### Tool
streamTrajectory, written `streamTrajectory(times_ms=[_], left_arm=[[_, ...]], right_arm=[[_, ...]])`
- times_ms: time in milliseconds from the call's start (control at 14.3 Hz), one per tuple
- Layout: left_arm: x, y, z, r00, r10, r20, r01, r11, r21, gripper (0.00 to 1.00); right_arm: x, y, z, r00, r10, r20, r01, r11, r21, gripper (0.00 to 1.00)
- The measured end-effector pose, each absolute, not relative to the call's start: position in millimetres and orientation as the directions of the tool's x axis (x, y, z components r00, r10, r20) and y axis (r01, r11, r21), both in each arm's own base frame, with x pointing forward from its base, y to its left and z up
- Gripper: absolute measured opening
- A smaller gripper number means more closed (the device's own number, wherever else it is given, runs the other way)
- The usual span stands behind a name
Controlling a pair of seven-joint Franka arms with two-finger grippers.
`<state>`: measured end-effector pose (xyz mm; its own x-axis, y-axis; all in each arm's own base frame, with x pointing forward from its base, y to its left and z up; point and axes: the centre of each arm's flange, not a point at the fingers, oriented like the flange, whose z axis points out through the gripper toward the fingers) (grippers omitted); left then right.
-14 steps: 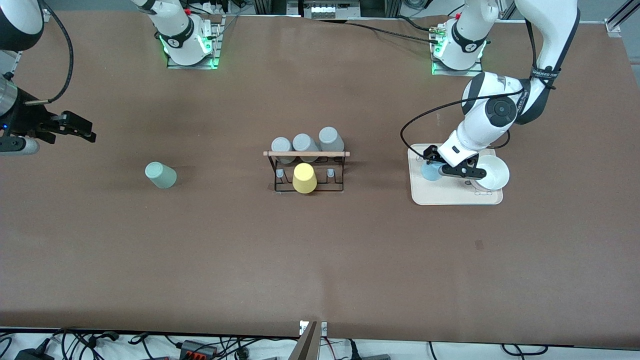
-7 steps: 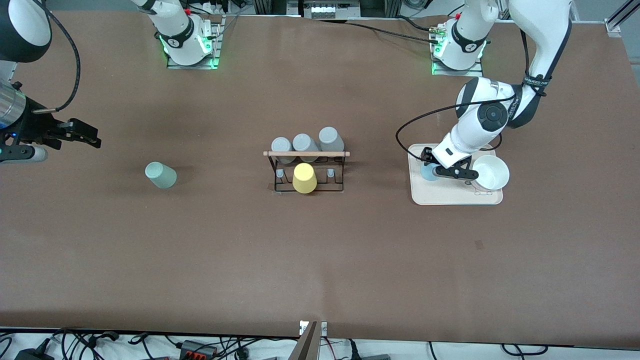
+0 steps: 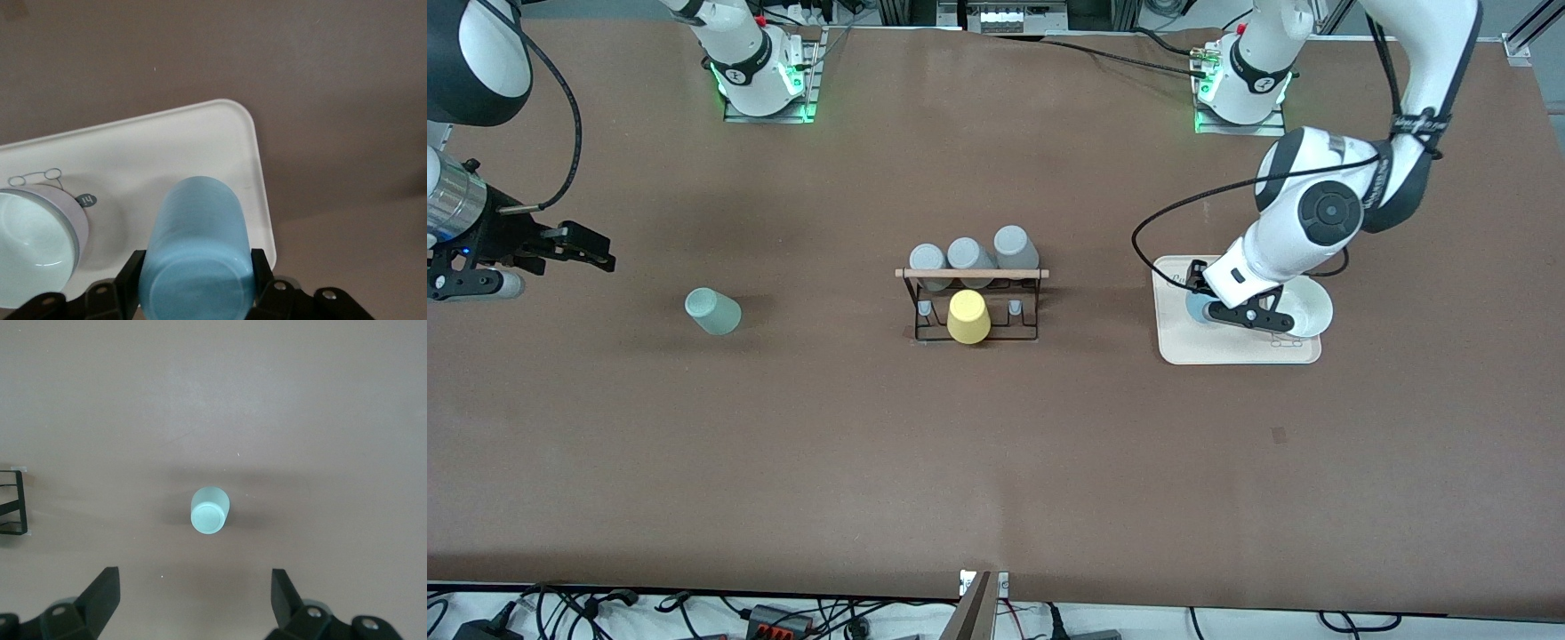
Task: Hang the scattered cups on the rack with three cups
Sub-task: 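Close the left gripper on the light blue cup, then carry the blue cup with the left gripper to the rack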
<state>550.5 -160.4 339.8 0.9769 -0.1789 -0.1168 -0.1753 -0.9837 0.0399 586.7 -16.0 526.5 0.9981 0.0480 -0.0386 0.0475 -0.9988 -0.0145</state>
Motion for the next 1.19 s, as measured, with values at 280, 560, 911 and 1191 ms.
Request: streamTrajectory(times_ms=[280,560,911,1191], left_arm=[[583,-217,429,0.967,-0.253,-0.037,-0.251,-0.966,0.058,0.67],[601,-278,467,0.983,-0.185,-0.011,-0.183,-0.979,0.088,0.67],[585,-387,437,0.997,-0.073,-0.027,-0.071,-0.995,0.074,0.67],[578,-438,421,0.999,-0.031,-0.014,-0.030,-0.997,0.065,0.67]], right_arm=[[587,-16,527,0.998,0.048,-0.037,0.048,-0.999,-0.014,1.00],[587,-16,527,0.998,0.048,-0.035,0.048,-0.999,-0.014,1.00],[588,-16,525,0.998,0.048,-0.035,0.048,-0.999,-0.014,1.00],[592,-16,511,0.997,0.048,-0.057,0.047,-0.999,-0.015,1.00]])
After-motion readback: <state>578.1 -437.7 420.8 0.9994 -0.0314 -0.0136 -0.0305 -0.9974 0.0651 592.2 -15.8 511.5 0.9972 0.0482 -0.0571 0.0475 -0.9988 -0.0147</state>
